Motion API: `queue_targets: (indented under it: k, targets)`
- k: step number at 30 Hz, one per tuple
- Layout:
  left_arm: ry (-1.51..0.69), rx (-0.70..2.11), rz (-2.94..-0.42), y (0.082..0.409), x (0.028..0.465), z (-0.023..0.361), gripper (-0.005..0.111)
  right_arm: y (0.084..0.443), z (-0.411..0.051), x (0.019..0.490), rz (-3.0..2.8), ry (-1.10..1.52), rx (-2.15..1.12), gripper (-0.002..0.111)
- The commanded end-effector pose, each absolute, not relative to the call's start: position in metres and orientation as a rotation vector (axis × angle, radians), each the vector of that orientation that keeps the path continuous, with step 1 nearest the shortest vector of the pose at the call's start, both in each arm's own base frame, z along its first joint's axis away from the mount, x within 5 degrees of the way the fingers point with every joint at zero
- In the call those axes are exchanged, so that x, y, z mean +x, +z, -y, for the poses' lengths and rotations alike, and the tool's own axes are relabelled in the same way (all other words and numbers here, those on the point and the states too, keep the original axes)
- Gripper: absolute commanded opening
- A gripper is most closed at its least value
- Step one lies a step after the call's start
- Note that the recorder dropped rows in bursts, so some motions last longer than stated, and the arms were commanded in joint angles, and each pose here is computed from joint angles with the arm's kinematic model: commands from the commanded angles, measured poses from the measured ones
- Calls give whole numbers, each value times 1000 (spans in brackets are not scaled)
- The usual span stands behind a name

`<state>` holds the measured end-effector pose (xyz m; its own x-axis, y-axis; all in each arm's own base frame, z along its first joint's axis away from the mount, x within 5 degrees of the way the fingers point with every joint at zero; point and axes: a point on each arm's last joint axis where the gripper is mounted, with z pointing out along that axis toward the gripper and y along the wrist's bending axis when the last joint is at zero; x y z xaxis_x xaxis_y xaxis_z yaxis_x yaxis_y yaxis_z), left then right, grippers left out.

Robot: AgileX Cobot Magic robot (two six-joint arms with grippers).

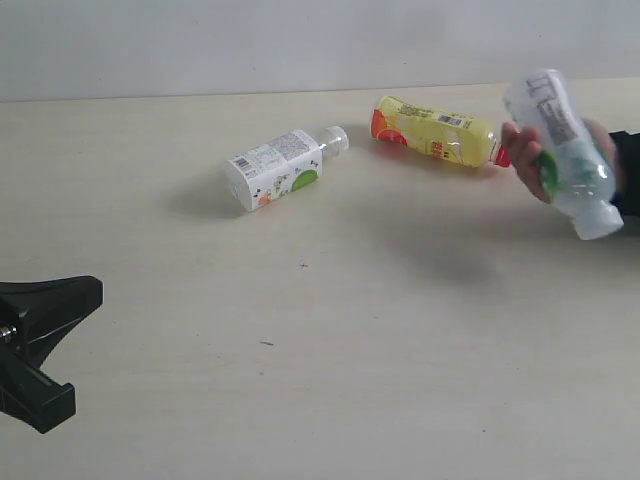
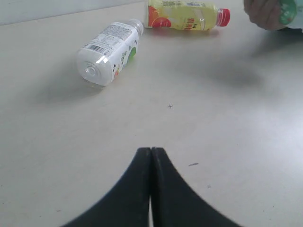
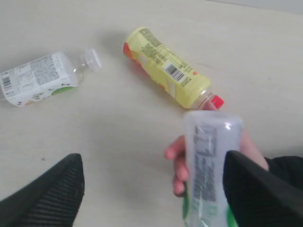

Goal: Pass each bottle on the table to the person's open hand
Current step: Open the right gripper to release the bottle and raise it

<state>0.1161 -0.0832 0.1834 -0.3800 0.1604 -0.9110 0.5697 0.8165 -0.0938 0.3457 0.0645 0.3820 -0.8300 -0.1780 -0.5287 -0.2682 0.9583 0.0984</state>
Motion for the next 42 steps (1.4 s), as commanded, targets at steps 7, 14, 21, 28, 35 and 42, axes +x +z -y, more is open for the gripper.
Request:
queue_targets:
  k: [7, 14, 21, 28, 35, 42]
  targets:
    - [-486, 545, -1926, 185, 116, 83, 0, 395, -75, 330, -2541, 392, -439, 57]
    - [-486, 545, -1926, 185, 116, 83, 0, 397, -75, 334, -2474, 352, -522, 57]
    - [-486, 545, -1926, 185, 116, 83, 0, 396, -75, 333, -2455, 322, -639, 57]
    - [-484, 548, -1925, 185, 116, 83, 0, 396, -75, 332, -2465, 325, -648, 57]
    - [-484, 548, -1925, 185, 116, 83, 0, 396, -75, 332, -2458, 323, -644, 57]
    - [-484, 548, -1925, 185, 116, 83, 0, 380, -79, 347, -2485, 365, -631, 57]
